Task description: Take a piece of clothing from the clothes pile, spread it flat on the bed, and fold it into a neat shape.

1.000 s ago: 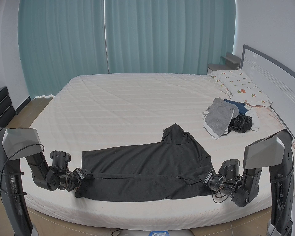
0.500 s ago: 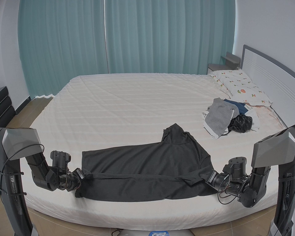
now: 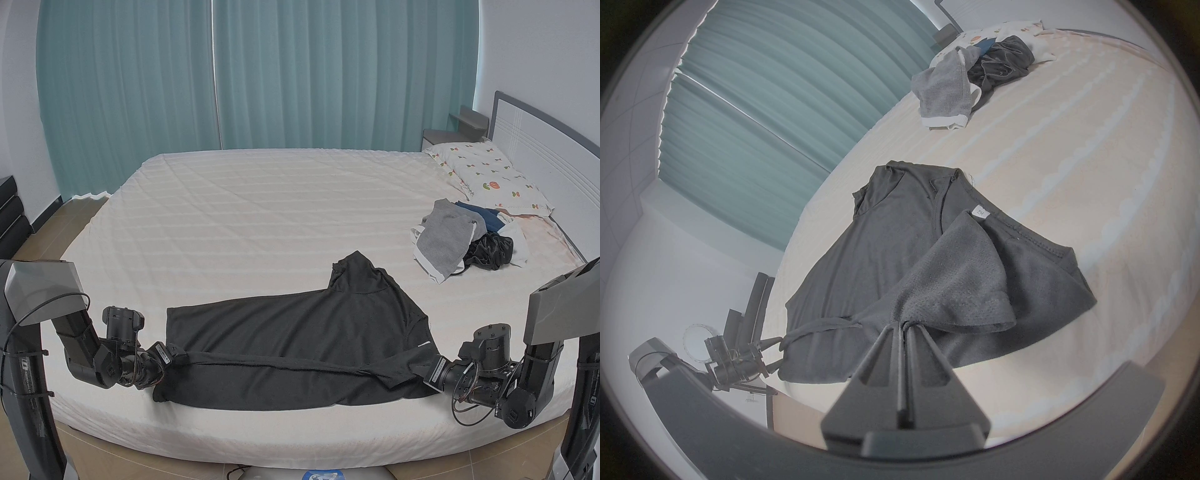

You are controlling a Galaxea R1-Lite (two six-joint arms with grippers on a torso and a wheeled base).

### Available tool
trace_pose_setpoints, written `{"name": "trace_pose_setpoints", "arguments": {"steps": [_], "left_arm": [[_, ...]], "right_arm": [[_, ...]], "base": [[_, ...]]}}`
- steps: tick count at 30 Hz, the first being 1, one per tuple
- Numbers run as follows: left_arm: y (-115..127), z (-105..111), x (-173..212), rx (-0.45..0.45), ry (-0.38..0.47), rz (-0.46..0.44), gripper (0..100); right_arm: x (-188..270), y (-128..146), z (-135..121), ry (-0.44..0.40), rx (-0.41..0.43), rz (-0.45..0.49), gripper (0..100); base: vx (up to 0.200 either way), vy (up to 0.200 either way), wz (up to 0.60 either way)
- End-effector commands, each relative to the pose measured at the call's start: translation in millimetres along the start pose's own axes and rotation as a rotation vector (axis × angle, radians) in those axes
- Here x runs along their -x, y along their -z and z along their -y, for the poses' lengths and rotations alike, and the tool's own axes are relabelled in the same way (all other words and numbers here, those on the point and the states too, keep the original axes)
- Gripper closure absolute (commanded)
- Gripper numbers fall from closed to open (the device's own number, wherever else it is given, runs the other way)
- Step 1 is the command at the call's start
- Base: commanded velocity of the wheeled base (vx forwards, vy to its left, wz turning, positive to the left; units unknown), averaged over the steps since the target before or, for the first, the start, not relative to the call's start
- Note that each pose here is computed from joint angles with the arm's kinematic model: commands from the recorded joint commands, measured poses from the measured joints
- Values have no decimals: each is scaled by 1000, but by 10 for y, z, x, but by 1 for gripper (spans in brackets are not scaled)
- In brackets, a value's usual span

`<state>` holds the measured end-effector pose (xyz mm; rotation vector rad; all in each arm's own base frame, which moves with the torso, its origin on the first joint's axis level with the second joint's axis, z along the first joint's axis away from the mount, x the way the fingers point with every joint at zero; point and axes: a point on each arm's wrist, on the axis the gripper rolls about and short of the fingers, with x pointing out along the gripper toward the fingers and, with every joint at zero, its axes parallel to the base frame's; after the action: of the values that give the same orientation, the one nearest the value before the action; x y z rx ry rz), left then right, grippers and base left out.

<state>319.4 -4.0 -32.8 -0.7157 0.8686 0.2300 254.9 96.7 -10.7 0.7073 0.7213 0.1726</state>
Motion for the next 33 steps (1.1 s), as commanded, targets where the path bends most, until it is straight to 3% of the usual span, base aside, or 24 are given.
{"name": "trace_pose_setpoints", "arguments": {"steps": [1, 6, 7, 14, 25, 33], "left_arm": [[1, -2, -3, 1, 0, -1, 0], [1, -2, -3, 1, 0, -1, 0], [1, -2, -3, 1, 0, -1, 0], [1, -2, -3, 1, 0, -1, 0], [-3, 2, -4, 3, 2, 2, 0], [-2, 1, -4, 2, 1, 0, 0]], "right_arm": [[30, 41, 27, 9, 14, -24, 100], [19, 129, 120, 43, 62, -71, 100], [26, 146, 132, 50, 69, -80, 0], [-7, 172, 152, 47, 98, -87, 0], [-99, -286, 244, 25, 47, 96, 0], [-345, -350, 349, 15, 42, 97, 0]], "base": [[0, 0, 0], [0, 0, 0], [0, 0, 0], [0, 0, 0], [0, 0, 0], [0, 0, 0]]}}
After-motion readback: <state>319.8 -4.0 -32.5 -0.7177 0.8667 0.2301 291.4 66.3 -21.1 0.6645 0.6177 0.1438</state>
